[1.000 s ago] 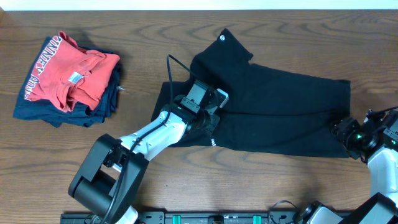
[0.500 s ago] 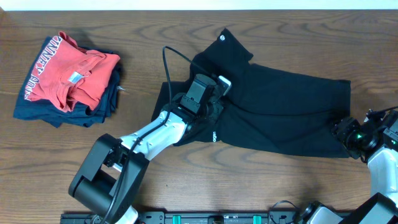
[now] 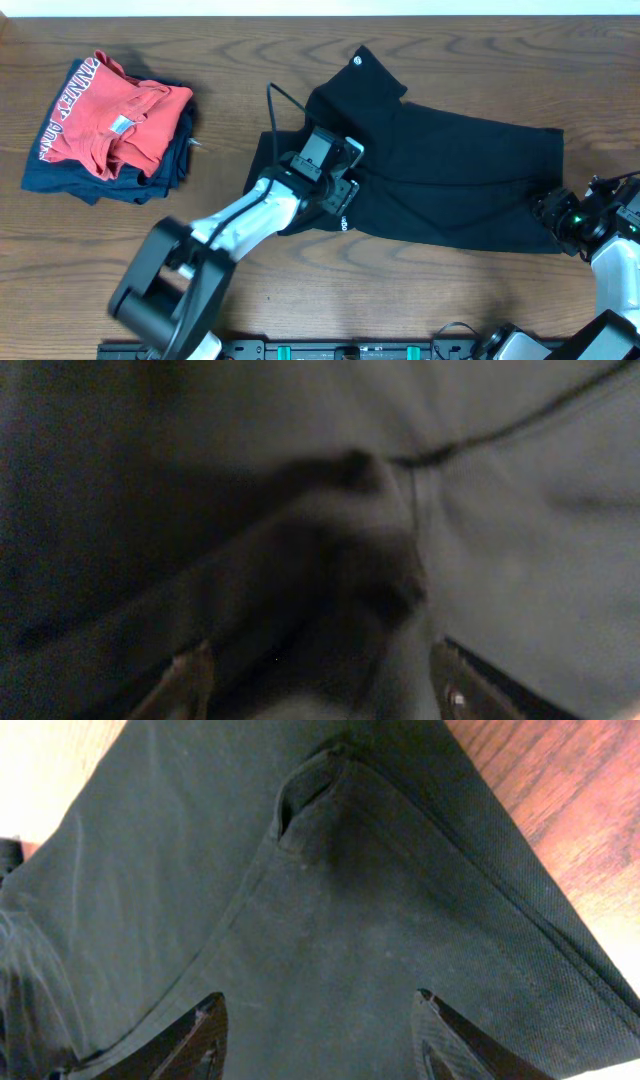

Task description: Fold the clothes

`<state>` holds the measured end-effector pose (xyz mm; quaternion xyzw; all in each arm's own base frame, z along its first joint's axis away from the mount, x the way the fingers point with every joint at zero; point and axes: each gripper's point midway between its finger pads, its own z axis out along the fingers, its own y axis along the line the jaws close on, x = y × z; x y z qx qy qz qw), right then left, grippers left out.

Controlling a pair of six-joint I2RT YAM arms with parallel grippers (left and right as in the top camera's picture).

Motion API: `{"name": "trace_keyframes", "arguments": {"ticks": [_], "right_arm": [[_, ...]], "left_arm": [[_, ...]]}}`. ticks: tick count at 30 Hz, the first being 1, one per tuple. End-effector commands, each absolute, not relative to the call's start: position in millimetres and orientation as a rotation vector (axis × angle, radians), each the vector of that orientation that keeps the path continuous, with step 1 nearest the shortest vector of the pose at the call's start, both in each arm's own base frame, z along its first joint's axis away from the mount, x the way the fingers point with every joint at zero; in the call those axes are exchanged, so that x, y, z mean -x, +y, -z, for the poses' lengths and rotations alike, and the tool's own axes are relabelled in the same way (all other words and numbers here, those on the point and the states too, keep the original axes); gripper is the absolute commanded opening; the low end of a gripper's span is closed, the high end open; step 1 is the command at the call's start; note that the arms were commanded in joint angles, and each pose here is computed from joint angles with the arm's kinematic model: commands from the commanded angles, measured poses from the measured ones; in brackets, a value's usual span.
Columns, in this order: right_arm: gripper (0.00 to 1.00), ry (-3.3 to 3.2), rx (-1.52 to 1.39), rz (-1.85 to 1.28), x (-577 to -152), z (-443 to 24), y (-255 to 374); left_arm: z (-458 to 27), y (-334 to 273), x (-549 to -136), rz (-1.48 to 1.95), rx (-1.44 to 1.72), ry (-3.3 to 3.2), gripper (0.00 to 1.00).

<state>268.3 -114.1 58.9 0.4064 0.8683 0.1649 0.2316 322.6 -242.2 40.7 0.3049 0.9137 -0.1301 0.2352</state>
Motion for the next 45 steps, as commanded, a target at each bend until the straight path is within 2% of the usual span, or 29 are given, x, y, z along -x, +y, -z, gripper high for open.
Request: {"name": "trace_keyframes", "arguments": {"ticks": [1, 3, 5, 7, 9, 14, 22, 30, 38, 41, 45], "right_arm": [[0.57, 2.387, -1.097, -0.446, -269.9, -61.9, -113.8], [0.57, 2.388, -1.098, -0.446, -269.7, -61.8, -113.7], [0.57, 2.389, -1.099, -0.446, -269.4, -61.6, -113.5], [0.57, 2.389, -1.099, -0.446, -269.4, -61.6, -113.5], [0.57, 2.389, -1.099, -0.446, -269.4, -61.6, -113.5], [0.58, 2.389, -1.098, -0.446, -269.4, -61.6, -113.6], [0.58, 2.389, -1.098, -0.444, -269.5, -61.6, -113.8], [0.58, 2.392, -1.104, -0.426, -268.4, -60.7, -115.7], [0.58, 2.39, -1.103, -0.424, -268.9, -61.0, -116.3], [0.58, 2.389, -1.103, -0.425, -269.0, -61.1, -116.3], [0.59, 2.391, -1.104, -0.425, -268.6, -60.8, -116.0]], "left_arm": [[-80.5, -243.0, -328.6, 0.361, -0.821, 2.436, 0.7], [-75.7, -238.5, -322.3, 0.351, -0.83, 2.472, 0.59], [-65.5, -234.4, -316.0, 0.34, -0.84, 2.514, 0.31], [-53.1, -230.8, -310.7, 0.329, -0.848, 2.551, 0.13], [-41.4, -228.7, -307.5, 0.322, -0.855, 2.581, 0.06], [-12.8, -231.5, -311.7, 0.312, -0.864, 2.614, 0.06], [7.4, -238.9, -325.0, 0.316, -0.852, 2.591, 0.06], [-12.3, -236.2, -365.0, 0.303, -0.74, 2.483, 0.06], [-48.7, -234.6, -374.3, 0.316, -0.702, 2.448, 0.07], [-52.8, -231.0, -364.6, 0.326, -0.694, 2.484, 0.07], [-39.5, -221.4, -331.1, 0.362, -0.686, 2.649, 0.08]]}}
